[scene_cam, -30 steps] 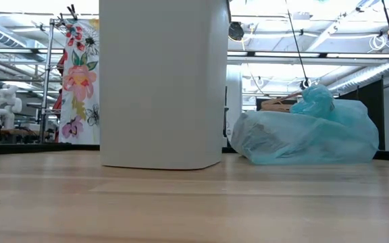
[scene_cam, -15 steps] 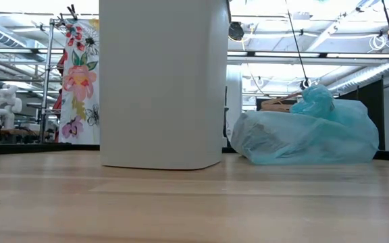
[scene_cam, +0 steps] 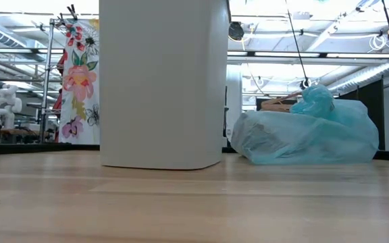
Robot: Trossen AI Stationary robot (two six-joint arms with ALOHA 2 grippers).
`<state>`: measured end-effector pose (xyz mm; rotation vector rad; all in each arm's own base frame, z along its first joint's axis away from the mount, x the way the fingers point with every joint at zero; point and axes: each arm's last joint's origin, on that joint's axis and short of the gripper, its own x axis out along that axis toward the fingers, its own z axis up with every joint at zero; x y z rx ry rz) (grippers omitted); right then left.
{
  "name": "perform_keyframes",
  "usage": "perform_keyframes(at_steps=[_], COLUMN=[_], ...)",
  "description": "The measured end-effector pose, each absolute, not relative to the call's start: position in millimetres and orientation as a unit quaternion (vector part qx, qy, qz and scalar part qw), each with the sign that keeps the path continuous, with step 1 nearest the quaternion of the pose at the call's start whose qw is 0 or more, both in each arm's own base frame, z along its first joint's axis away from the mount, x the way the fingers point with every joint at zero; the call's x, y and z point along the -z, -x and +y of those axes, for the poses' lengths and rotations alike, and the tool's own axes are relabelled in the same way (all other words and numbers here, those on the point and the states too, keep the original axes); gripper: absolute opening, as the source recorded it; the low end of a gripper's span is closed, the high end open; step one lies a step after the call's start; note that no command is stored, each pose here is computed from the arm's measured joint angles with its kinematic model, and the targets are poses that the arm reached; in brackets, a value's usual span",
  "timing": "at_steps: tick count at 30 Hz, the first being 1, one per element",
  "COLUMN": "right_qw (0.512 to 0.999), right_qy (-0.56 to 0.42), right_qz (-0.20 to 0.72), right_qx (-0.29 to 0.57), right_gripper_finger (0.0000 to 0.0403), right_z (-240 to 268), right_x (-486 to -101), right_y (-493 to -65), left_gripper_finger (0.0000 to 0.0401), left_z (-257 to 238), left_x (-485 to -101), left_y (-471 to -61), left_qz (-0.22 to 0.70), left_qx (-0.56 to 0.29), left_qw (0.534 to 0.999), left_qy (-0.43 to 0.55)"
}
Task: Place trash/remove bag and relplace
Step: Insert the new blue trash bag into the white trash bin
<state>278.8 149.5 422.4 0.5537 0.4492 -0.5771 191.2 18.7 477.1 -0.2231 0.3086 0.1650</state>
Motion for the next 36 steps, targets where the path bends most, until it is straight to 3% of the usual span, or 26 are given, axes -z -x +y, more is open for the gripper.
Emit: perform_keyframes(at_steps=[14, 22, 30, 36], right_qw=[0.913, 0.933, 0.938, 0.936], right_qy=[-0.290, -0.282, -0.274, -0.273], right_qz=[0.221, 0.170, 0.176, 0.178], right_qx=[0.185, 0.147, 0.122, 0.131], right_gripper_finger=[0.0000, 0.0000, 0.0000, 0.0000], right_z=[170, 167, 160, 162], right_x=[-408, -405, -398, -399], right_y=[-325, -359, -377, -373], left_gripper_finger=[0.0000, 0.0000, 0.0002, 0.0042], left_z=[52, 73, 86, 83], left_x=[-486, -481, -469, -462], left_y=[-185, -205, -222, -218], left_qz=[0.135, 0.130, 0.158, 0.197], left_qx=[-0.164, -0.113, -0.078, -0.075], left_qw=[0.975, 0.982, 0.979, 0.971], left_qy=[0.071, 0.078, 0.104, 0.117])
